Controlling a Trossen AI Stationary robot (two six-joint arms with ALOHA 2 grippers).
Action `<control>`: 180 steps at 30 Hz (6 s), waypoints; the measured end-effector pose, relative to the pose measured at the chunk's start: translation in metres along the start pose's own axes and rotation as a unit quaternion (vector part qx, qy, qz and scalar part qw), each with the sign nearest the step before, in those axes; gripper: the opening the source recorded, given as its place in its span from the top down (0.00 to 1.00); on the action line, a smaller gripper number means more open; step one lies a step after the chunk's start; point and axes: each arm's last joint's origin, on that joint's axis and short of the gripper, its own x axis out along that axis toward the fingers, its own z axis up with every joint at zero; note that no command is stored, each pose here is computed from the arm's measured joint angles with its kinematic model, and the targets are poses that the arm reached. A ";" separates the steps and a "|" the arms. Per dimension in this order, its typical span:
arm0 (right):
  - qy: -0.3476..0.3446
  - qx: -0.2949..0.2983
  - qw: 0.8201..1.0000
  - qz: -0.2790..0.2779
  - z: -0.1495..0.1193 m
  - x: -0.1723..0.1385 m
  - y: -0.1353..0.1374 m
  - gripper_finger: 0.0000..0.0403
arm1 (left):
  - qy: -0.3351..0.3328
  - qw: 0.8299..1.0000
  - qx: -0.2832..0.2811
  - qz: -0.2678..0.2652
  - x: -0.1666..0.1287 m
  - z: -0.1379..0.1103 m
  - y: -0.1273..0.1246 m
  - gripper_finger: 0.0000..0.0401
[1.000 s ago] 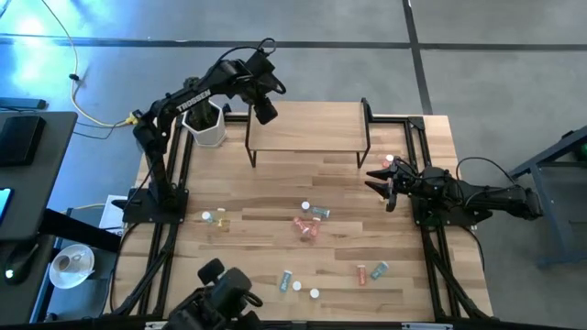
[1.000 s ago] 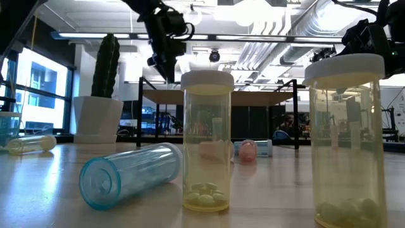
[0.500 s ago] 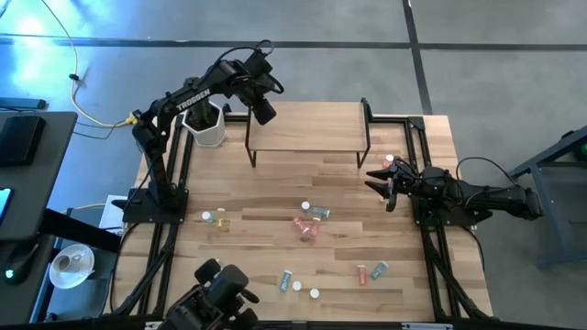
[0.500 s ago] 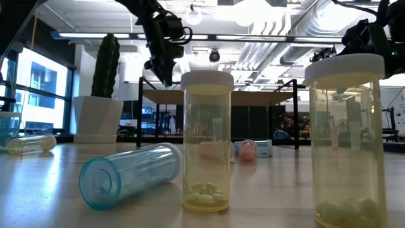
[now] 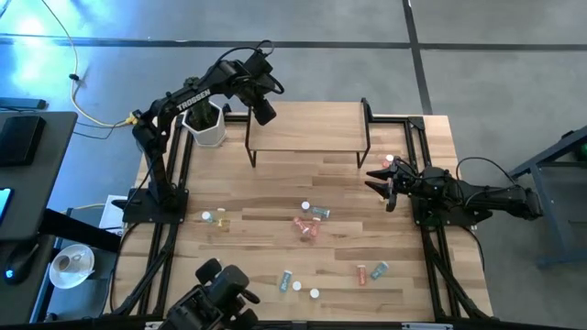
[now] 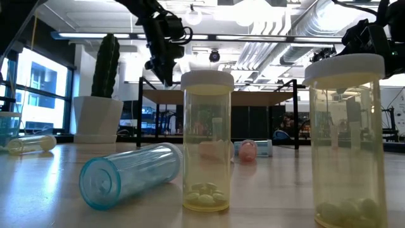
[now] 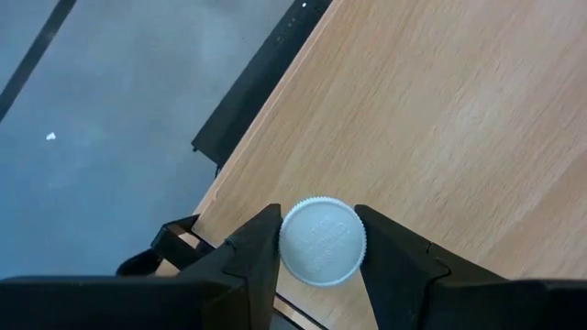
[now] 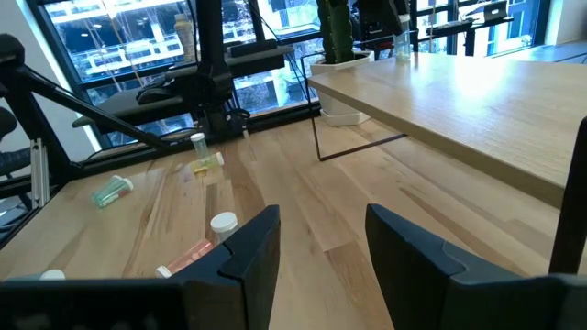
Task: Pick and place medicine bottles onto shelf by color
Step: Put the light blue pill bottle on the shelf, then put the blue pill bottle on the shelf
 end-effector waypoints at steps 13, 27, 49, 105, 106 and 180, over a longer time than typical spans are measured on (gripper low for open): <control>0.000 0.000 1.000 0.000 0.000 0.000 0.000 0.62 | -0.007 1.000 -0.001 0.018 -0.003 0.002 0.002 0.56; 0.000 0.000 1.000 0.000 0.000 0.000 0.000 0.62 | -0.042 0.999 0.012 -0.007 -0.046 0.013 0.003 0.55; 0.000 0.065 0.998 0.000 0.000 0.000 0.000 0.62 | -0.176 0.972 0.047 -0.148 -0.053 -0.053 -0.040 0.59; 0.099 -0.071 0.992 0.036 0.056 0.091 0.034 0.46 | -0.290 0.910 0.128 -0.269 -0.012 -0.151 -0.156 0.59; 0.108 -0.080 0.990 0.042 0.054 0.095 0.038 0.46 | -0.287 0.909 0.128 -0.272 -0.012 -0.152 -0.158 0.59; 0.273 -0.139 0.943 0.134 -0.010 0.211 0.070 0.74 | -0.245 0.934 0.133 -0.225 -0.009 -0.163 -0.167 0.60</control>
